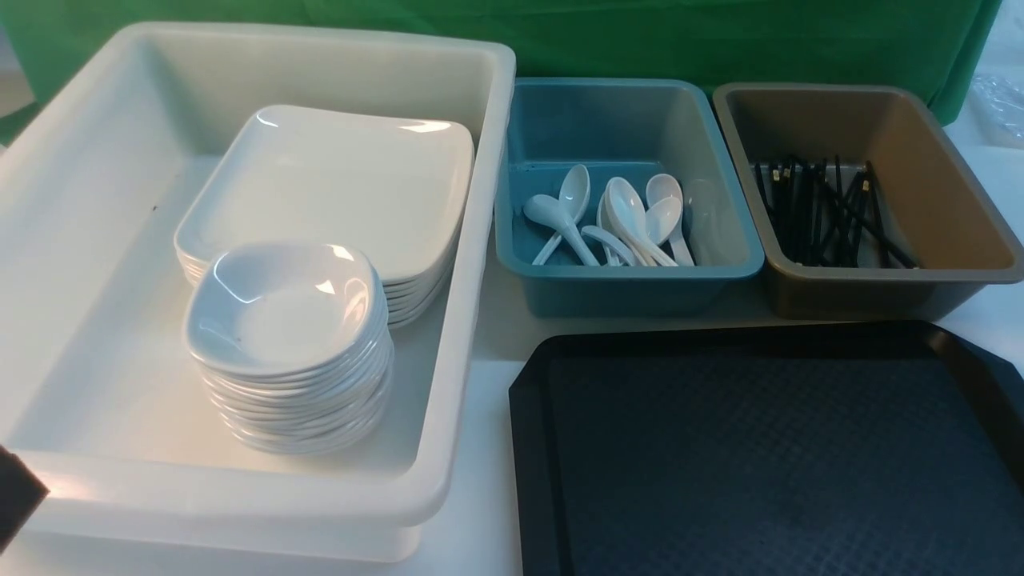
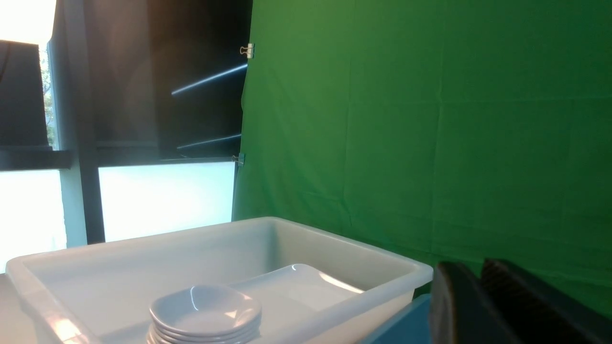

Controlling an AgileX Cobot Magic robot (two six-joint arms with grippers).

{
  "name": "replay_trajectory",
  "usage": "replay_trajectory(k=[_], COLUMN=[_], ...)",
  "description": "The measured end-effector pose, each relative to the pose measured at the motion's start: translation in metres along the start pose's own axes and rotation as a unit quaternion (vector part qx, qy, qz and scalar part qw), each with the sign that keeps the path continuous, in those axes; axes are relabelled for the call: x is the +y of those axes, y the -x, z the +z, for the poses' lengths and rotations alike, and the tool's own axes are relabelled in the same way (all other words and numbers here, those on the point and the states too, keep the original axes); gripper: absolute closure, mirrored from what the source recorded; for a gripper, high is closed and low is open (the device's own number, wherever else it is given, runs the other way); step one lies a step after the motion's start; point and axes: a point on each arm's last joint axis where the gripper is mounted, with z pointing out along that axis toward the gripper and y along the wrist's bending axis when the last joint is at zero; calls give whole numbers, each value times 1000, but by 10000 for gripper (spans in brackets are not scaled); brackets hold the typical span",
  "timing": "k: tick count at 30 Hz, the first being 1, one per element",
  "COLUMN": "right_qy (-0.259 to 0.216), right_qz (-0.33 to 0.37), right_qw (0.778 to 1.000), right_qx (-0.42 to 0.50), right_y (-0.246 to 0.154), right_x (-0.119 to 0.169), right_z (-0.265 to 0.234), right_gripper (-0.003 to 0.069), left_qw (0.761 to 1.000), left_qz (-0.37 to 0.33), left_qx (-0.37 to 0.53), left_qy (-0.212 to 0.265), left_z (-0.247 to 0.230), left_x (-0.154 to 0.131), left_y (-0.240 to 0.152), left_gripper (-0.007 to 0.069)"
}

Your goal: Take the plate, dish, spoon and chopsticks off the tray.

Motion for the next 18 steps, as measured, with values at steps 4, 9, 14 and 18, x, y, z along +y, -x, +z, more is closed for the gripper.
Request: replay_trajectory(k=[4,9,14,18], right_qy=[0,0,0,0], right_qz=[0,0,0,0], right_qw=[1000,1000,1000,1000], right_qx=[0,0,0,0], right_y=[0,0,0,0], right_x=[0,0,0,0], right_z=[0,0,0,0], right_gripper=[534,522,503,493], left_qw=[999,996,991,989], left_qz=[43,80,127,141], left_qx=[9,22,29,31], left_qy=[11,19,29,32], left_z=[0,0,0,0], left_x=[2,4,6,7], left_y=[-2,-4,-4,-5], left_gripper=[622,622,622,622])
